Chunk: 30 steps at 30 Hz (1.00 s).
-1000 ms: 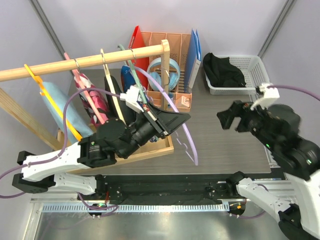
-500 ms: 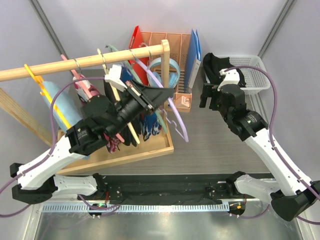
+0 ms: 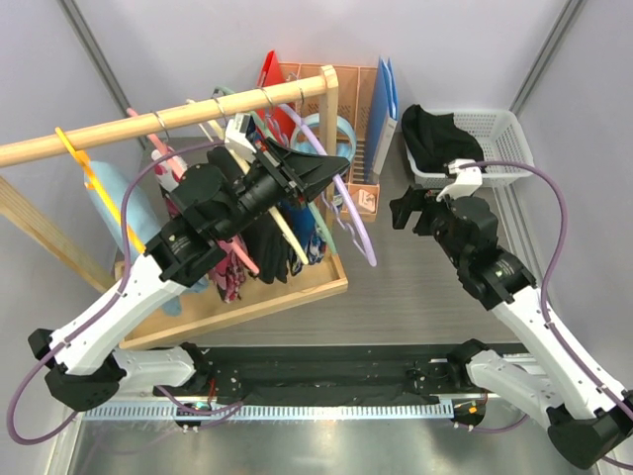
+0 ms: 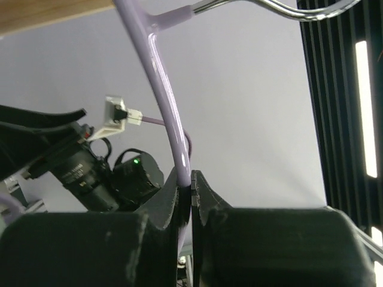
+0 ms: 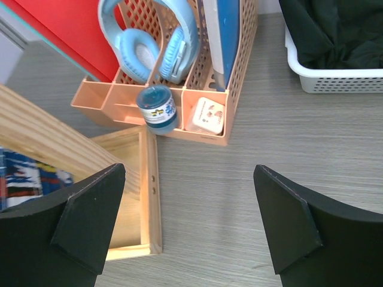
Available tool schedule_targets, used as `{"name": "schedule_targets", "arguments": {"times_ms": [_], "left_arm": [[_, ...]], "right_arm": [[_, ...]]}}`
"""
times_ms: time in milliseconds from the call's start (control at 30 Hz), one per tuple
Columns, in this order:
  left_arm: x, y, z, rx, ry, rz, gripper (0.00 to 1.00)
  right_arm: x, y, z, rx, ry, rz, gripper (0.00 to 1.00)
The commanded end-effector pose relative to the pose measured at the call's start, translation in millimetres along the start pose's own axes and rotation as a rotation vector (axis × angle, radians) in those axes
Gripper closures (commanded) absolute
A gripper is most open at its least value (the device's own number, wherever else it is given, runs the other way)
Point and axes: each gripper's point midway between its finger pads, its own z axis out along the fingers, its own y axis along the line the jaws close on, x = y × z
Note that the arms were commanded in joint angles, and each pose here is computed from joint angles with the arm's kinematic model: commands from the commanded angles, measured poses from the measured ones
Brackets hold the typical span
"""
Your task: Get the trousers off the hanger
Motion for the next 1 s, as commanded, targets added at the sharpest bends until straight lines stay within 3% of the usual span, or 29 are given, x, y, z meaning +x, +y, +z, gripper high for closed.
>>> {"name": "schedule_targets", "arguments": {"times_ms": [0, 200, 300, 633, 767, 867, 967], "left_arm": [[-2.0, -1.9, -11.4, 0.018, -0.002, -0.056, 1.0], [-20.2, 18.3, -29.8, -0.072, -0.118, -0.065, 1.0], [-23.6, 26.4, -35.7, -0.101, -0.141, -0.058, 0.91], [-17.6, 38.8, -15.2, -0.146, -0.109, -0.094, 0.88], [-17.9, 35.6, -16.9, -0.138, -0.109, -0.072, 0.74], [-19.5, 33.1, -21.9, -0.133, -0.116, -0.047, 0.54], [-21.6, 26.6, -26.9, -0.117, -0.121, -0.01, 0.46]], "right_arm": [[-21.0, 10.1, -12.6, -0.058, -0.101, 0.075, 0.06], [-16.7, 9.2, -21.9, -0.069, -0.095, 0.097, 0.06], [-11.5, 8.2, -24.1, -0.069, -0.08, 0.112, 0.06], [-16.2, 10.2, -33.1, -0.086, -0.092, 0.144, 0.06], [-13.9, 7.4, -35.4, -0.077, -0.088, 0.138, 0.06], [-12.9, 5.8, -37.5, -0.072, -0.085, 0.135, 0.06], [-11.4, 5.6, -37.9, -0.073, -0.082, 0.136, 0.06]]}}
